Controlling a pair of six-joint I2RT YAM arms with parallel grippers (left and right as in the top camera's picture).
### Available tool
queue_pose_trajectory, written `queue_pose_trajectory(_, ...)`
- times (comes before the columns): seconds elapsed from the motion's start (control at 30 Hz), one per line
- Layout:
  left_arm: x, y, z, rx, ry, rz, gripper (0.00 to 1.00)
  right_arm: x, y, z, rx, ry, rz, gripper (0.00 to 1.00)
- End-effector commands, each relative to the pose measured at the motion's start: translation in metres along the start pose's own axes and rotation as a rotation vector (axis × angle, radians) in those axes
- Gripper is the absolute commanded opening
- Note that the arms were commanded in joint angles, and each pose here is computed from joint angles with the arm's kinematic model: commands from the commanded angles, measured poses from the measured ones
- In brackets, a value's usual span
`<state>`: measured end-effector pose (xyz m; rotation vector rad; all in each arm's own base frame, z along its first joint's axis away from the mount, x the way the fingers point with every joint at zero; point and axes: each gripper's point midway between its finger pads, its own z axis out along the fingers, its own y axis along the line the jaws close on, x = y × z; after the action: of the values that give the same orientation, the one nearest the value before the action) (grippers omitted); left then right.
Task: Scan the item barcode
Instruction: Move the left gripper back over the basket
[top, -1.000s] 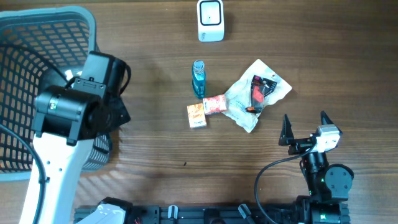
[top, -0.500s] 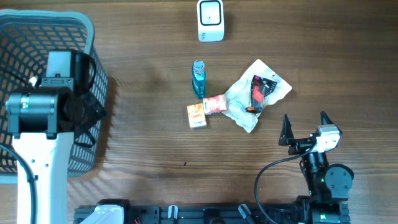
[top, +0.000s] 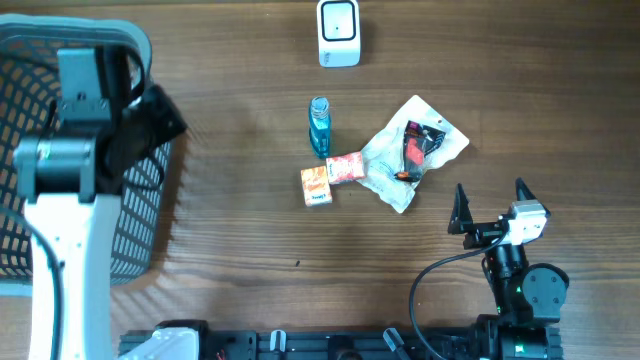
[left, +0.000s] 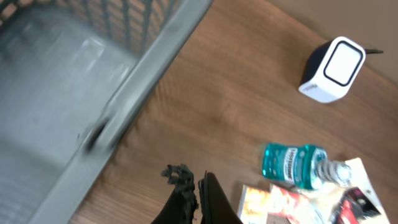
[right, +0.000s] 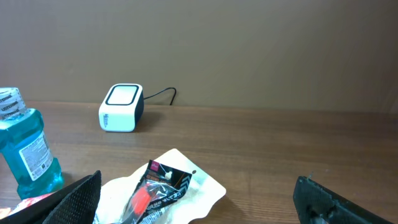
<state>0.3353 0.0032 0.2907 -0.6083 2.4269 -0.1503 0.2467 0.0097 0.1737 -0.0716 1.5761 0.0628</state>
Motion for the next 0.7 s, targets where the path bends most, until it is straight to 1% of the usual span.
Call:
queue_pose_trajectory(0.0, -0.01, -0.01, 0.045, 0.007, 0.036, 0.096, 0.04, -0.002, -0.001, 0.0, 0.006, -0.009, -0.018, 1.0)
queue_pose_trajectory(0.07, -0.017, -0.008, 0.067, -0.02, 0.037, 0.13, 0.04, -0.002, -0.001, 0.0, 0.006, -0.009, -0.018, 1.0)
queue_pose_trajectory(0.17, -0.025, 0.002, 0.082, -0.083, 0.021, 0.122, 0.04, -0.002, -0.001, 0.0, 0.006, -0.009, -0.018, 1.0)
queue_pose_trajectory(0.3, -0.036, 0.008, 0.084, -0.085, -0.009, 0.104, 0.04, -0.002, -0.001, 0.0, 0.006, -0.009, -0.018, 1.0)
queue_pose_trajectory(0.43, -0.04, 0.009, 0.083, -0.083, -0.024, 0.143, 0.04, -0.002, -0.001, 0.0, 0.006, -0.009, -0.018, 1.0)
queue_pose_trajectory(0.67, -0.054, 0.009, 0.081, -0.099, -0.085, 0.137, 0.04, -0.002, -0.001, 0.0, 0.006, -0.009, -0.018, 1.0)
